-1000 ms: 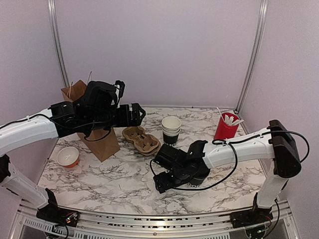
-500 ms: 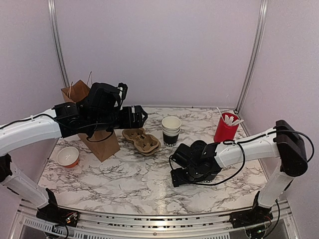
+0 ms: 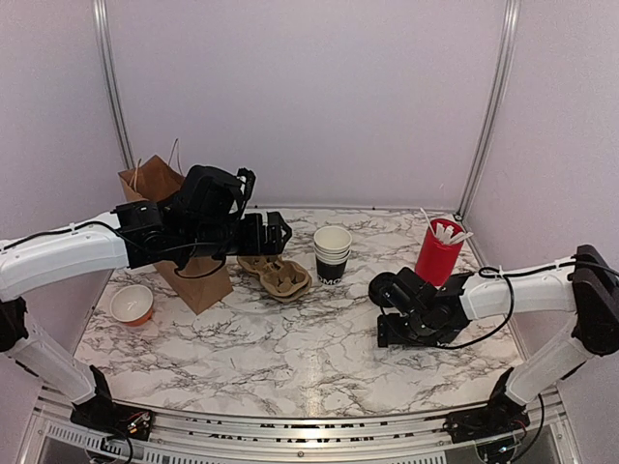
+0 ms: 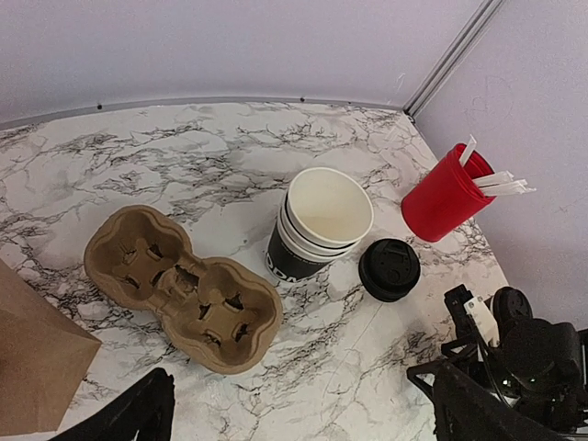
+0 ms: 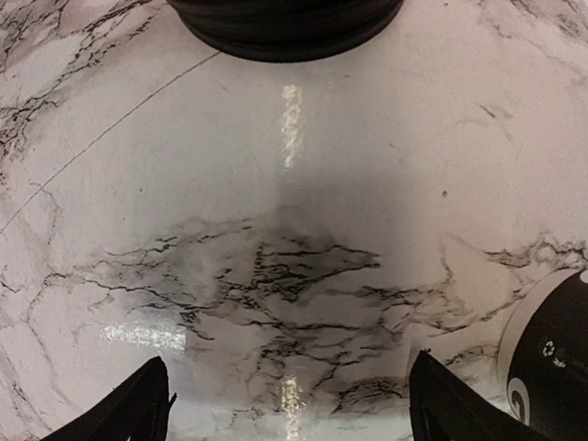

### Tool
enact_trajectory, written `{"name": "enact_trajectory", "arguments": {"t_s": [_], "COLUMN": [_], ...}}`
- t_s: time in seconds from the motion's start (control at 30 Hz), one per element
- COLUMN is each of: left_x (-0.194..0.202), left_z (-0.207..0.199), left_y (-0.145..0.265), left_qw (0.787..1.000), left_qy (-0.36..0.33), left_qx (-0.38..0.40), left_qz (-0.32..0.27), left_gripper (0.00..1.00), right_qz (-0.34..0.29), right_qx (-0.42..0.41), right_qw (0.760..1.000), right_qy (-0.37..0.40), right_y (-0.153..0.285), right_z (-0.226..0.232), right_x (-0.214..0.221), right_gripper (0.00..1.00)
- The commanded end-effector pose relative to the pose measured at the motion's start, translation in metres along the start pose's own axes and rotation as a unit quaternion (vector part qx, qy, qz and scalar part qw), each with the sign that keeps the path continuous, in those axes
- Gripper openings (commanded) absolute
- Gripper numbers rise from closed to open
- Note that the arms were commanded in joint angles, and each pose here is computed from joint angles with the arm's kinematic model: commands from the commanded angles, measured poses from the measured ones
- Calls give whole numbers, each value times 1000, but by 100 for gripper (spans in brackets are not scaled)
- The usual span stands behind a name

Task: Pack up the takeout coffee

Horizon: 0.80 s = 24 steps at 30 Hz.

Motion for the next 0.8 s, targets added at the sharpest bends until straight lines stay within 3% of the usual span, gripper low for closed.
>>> {"name": "enact_trajectory", "arguments": {"t_s": [0.0, 0.27, 0.5, 0.77], "left_x": [-9, -2, 9, 50], "left_z": [-3, 1, 7, 16], "left_y": [-3, -7, -12, -34], "left_qw": [1000, 1000, 1000, 997], "left_qy": [8, 9, 11, 29], "left_qx": [5, -4, -14, -33], "left_qz": [-11, -4, 7, 56], "left_gripper": [99, 99, 99, 99], "right_qz": [-20, -21, -33, -49], "right_qx": [-4, -46, -80, -150], "right_qw": [999, 999, 994, 984], "right_qy": [-29, -3, 65, 80], "right_y": [5, 14, 36, 57], "right_z": [-11, 20, 83, 135], "right_x": [-17, -19, -13, -27], "right_gripper": [87, 86, 86, 84]}}
Point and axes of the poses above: each gripper's point midway between its finger pads, its own y axis back along the fingers, its own z axis along the line the jaws close on, x = y × z, the point moved 1 cm from there along y, back along the fingers, and after that the axes turned 10 degrees about -y, right-handed, at the moved point
